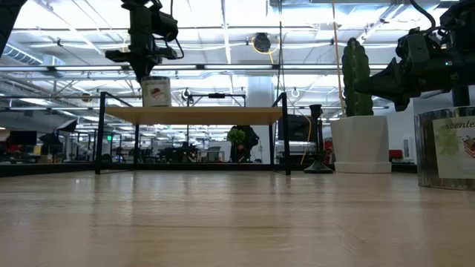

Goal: Pick & Place candle stick holders
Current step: Put the top green scented candle on the shelf, then put the left green scented candle on the shelf

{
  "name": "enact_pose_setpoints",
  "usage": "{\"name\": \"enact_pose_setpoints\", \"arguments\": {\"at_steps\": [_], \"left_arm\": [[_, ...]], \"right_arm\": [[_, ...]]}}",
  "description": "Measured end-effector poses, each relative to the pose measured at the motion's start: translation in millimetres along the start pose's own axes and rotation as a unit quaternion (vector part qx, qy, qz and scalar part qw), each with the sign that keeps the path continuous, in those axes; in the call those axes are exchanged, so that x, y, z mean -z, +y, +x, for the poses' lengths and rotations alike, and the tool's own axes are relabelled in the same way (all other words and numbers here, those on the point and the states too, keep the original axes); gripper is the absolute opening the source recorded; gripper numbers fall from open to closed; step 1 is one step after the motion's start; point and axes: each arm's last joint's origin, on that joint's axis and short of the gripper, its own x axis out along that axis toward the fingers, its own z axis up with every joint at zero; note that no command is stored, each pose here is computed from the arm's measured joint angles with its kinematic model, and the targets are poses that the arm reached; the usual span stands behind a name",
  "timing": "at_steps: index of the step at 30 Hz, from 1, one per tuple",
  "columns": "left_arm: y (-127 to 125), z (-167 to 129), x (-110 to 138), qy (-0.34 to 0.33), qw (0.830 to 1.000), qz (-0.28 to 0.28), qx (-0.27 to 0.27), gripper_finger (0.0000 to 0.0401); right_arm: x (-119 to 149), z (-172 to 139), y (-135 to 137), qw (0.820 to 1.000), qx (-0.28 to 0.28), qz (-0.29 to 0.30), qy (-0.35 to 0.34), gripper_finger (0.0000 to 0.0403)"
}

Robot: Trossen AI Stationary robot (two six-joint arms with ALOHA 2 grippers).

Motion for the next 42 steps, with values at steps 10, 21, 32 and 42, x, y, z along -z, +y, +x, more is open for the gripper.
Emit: {"name": "enact_pose_setpoints", "arguments": {"at_steps": [10, 21, 32, 42], "left_arm": [[0, 0, 0, -0.002, 1.000, 0.010, -0.003, 0.0012], [0, 0, 0, -0.003, 1.000, 0.007, -0.003, 0.0061], [1, -1, 0, -0.003, 1.000, 0.010, -0.003, 0.0114], [22, -43, 23, -0.043, 0.997, -0.005, 0.058, 0.0124]], "right_arm": [[0, 0, 0, 1.000, 0.000, 0.000, 0.000, 0.0004], [0, 0, 0, 1.000, 0.000, 0.000, 0.000, 0.0004], [0, 0, 0, 1.000, 0.000, 0.000, 0.000, 0.0004], [0, 0, 0, 1.000, 0.000, 0.000, 0.000, 0.0004]]}}
